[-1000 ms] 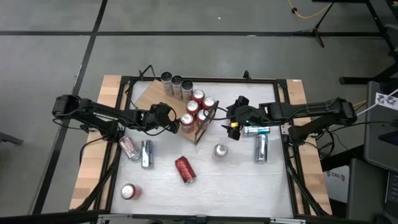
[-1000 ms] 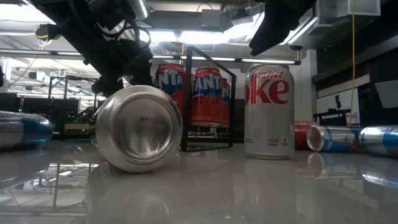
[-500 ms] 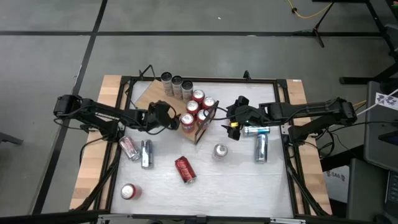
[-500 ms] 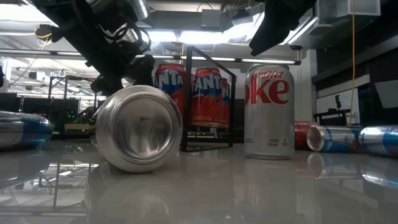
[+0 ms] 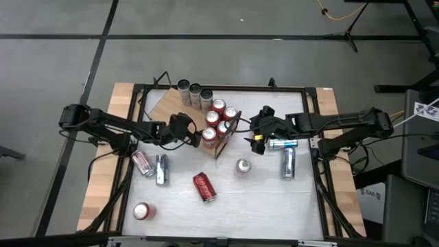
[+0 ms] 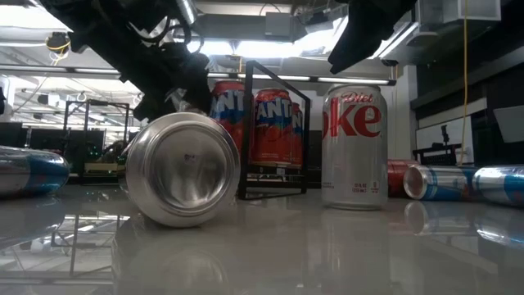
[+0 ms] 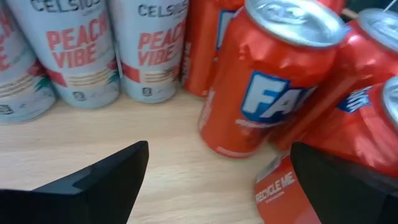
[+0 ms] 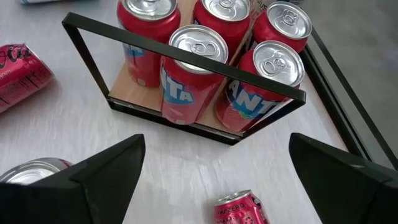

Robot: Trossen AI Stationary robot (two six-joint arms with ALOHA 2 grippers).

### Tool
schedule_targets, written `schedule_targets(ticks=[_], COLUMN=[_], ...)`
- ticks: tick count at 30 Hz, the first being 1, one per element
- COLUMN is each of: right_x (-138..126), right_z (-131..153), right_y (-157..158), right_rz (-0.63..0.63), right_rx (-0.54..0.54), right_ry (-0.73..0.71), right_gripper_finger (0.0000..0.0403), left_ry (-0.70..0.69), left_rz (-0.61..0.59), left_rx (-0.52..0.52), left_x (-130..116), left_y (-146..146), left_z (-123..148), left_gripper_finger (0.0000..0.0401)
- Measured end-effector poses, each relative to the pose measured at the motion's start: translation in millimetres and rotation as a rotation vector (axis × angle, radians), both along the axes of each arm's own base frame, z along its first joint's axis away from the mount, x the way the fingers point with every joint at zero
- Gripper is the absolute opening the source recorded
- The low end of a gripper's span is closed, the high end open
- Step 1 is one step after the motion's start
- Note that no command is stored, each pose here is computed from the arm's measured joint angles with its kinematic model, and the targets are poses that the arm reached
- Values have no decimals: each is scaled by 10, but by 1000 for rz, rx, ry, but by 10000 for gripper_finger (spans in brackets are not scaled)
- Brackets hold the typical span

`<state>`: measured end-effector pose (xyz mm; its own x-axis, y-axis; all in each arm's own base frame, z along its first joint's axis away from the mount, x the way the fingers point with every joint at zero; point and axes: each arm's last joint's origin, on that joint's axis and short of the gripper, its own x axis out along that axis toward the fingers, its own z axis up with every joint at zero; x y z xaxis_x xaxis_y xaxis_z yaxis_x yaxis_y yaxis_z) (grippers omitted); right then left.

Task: Pick and place cans onto a shelf
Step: Put the top red soda can on the shelf and align with the other red soda can

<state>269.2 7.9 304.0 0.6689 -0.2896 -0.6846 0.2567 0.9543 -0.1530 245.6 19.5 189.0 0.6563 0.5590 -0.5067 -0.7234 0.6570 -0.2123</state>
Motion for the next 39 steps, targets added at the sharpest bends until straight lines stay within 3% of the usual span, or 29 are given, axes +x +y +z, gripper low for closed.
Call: schedule_targets(ticks=[31,39], right_x=[1,0], right_z=[-1,-1], right_y=[0,0], right_rz=[0,0], right_rx=[0,0], right_ry=[0,1], right_gripper_finger=[390,390], left_ry=[-78,-37], left_rz=[-76,-112], left_rx=[-12,43], left_x=[51,50], left_y=[-150,-149], left_z=[57,59], left_gripper_finger=[392,392])
